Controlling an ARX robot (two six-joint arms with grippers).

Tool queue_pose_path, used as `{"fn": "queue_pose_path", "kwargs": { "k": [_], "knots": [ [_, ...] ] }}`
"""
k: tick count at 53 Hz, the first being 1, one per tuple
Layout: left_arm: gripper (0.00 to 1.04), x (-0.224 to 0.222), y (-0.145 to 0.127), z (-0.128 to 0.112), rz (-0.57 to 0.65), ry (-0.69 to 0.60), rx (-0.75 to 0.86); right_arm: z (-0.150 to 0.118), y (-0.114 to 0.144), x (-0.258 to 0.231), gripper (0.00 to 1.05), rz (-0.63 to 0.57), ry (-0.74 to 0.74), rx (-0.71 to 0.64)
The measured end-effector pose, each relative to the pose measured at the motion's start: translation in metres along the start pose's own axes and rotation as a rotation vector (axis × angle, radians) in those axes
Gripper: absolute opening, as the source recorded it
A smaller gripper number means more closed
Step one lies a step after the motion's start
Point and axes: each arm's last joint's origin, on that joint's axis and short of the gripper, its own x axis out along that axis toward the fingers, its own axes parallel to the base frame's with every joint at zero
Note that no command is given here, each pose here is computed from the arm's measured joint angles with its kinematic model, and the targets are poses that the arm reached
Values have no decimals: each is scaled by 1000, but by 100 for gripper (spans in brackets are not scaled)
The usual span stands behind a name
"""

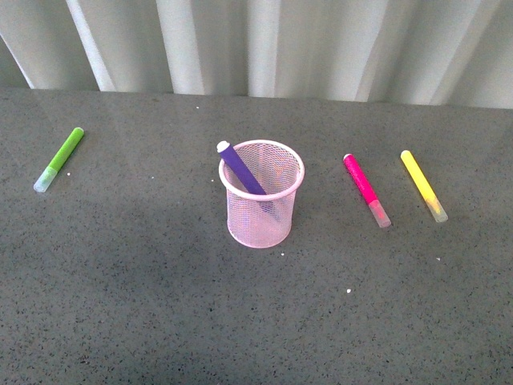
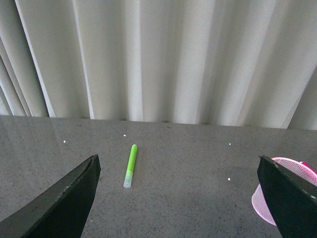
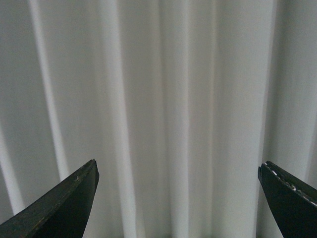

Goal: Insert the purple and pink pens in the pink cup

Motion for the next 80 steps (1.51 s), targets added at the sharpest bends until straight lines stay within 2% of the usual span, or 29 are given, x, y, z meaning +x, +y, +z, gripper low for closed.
{"fn": "queue_pose_path", "kwargs": {
  "k": [6, 13, 18, 34, 49, 80],
  "knots": [
    [98, 0, 0, 0, 0, 0, 0, -21, -2, 62, 98, -81, 170, -26],
    [98, 0, 0, 0, 0, 0, 0, -105, 5, 133, 98, -94, 555, -60],
    [98, 0, 0, 0, 0, 0, 0, -153, 17, 152, 98, -67, 749, -77],
    [98, 0, 0, 0, 0, 0, 0, -230, 60, 164, 98, 72, 1158, 24],
    [98, 0, 0, 0, 0, 0, 0, -251, 81, 165, 98, 89, 1275, 90],
    [98, 0, 0, 0, 0, 0, 1, -267, 91, 181, 98, 57, 1325, 148]
  ]
}}
